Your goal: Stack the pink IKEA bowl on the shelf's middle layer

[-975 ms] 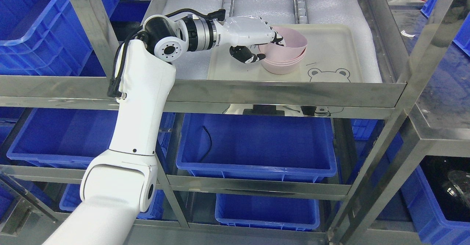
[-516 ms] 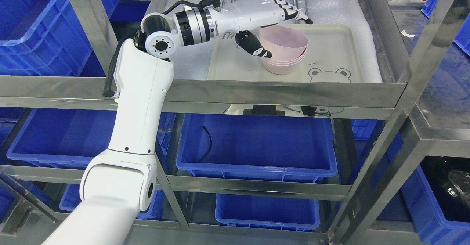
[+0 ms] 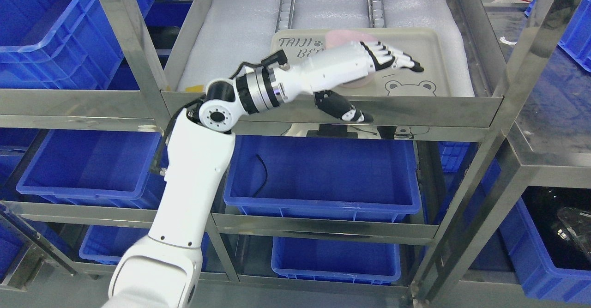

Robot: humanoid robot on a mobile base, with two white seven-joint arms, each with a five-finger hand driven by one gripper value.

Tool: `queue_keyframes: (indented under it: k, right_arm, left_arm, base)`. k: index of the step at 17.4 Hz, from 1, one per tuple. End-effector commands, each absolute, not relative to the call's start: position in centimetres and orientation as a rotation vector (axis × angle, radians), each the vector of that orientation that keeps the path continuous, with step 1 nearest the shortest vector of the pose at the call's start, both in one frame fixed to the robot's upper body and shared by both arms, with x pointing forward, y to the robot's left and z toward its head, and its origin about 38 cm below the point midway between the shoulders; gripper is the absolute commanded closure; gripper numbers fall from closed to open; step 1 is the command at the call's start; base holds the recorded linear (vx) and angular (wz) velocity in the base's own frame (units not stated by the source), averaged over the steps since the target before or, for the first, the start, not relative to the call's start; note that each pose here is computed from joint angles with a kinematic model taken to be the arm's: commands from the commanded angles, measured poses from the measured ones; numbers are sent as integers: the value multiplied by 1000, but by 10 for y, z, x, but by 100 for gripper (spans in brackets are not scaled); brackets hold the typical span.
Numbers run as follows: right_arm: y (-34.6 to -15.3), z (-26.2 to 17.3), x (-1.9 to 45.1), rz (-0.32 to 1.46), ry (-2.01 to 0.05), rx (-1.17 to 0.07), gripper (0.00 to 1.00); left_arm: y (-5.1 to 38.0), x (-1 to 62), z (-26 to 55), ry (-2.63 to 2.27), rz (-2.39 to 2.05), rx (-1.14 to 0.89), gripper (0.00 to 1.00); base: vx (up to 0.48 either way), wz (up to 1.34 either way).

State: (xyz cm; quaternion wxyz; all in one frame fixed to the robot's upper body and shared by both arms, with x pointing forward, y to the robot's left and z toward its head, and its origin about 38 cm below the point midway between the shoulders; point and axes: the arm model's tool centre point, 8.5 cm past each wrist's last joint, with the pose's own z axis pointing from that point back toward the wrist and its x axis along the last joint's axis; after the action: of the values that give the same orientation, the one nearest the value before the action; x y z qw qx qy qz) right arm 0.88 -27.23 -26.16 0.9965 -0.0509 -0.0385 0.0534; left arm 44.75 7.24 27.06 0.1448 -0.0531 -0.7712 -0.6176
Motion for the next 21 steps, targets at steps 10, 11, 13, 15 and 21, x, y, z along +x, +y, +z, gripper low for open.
queue_keyframes:
  k: [10,11,13,15,21]
  right_arm:
    - [-283,-261,13,108,-91,-119,0]
    - [-283,-261,12,108,-90,-118,0]
    - [-283,-261,13,108,-91,-119,0]
    - [-283,-261,13,108,-91,-119,0]
    - [-283,-261,12,108,-90,-118,0]
  left_arm:
    - [123,307,9,-1766,-1214,-471,16]
    - [135,305,3,-1766,-1138,-431,16]
    - [157,309,5,-1820,-953,-344,7]
    - [178,315,10,-1883,-747,-242,3]
    - [208,330,12,-1731,-380,-172,0]
  base:
    - [-42,-101]
    - [17,79]
    - [20,98]
    - [13,98]
    - [4,12]
